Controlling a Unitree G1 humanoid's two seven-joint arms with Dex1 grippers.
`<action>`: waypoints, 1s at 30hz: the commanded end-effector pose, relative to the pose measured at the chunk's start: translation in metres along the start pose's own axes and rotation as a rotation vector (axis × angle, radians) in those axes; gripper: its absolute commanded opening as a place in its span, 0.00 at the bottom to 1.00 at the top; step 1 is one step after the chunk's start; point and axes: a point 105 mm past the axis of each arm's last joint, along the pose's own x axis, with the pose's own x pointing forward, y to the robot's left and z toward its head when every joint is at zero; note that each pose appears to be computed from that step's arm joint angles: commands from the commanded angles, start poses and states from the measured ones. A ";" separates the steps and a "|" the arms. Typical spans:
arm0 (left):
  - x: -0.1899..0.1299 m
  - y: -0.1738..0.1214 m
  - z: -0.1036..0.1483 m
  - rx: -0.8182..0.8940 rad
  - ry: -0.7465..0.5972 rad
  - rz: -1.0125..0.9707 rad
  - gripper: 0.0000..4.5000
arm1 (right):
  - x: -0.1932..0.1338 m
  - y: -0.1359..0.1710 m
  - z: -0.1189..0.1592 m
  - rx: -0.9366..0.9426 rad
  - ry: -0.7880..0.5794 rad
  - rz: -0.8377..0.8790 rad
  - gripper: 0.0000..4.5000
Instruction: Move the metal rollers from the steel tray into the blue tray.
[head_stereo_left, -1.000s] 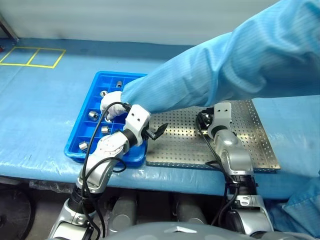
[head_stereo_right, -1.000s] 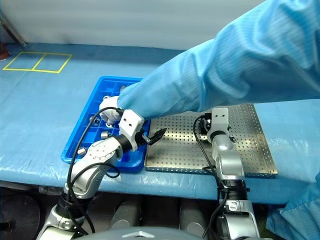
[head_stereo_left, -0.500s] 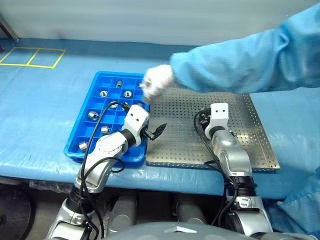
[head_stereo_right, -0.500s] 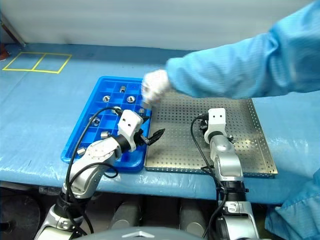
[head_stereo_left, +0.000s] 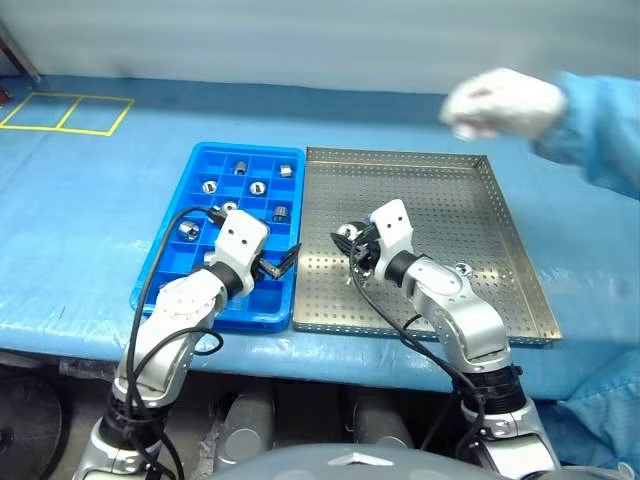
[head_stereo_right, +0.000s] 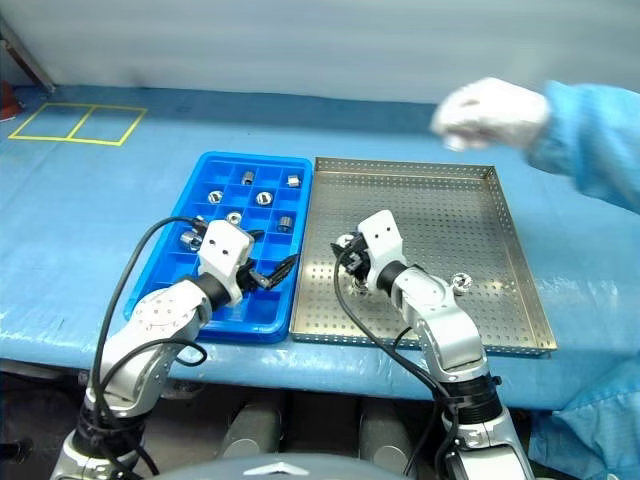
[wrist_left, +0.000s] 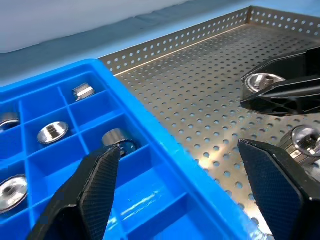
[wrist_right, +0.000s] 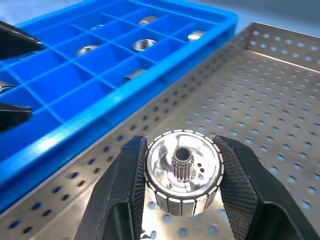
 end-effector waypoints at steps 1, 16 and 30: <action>-0.015 0.016 0.009 0.043 -0.006 0.094 0.92 | 0.008 0.032 0.024 -0.038 -0.075 0.142 0.38; -0.040 0.026 -0.010 0.049 0.100 0.204 0.92 | 0.071 0.058 0.044 -0.104 -0.125 0.298 0.38; -0.047 0.016 -0.015 0.023 0.098 0.196 0.92 | 0.099 0.055 0.034 -0.102 -0.096 0.299 0.38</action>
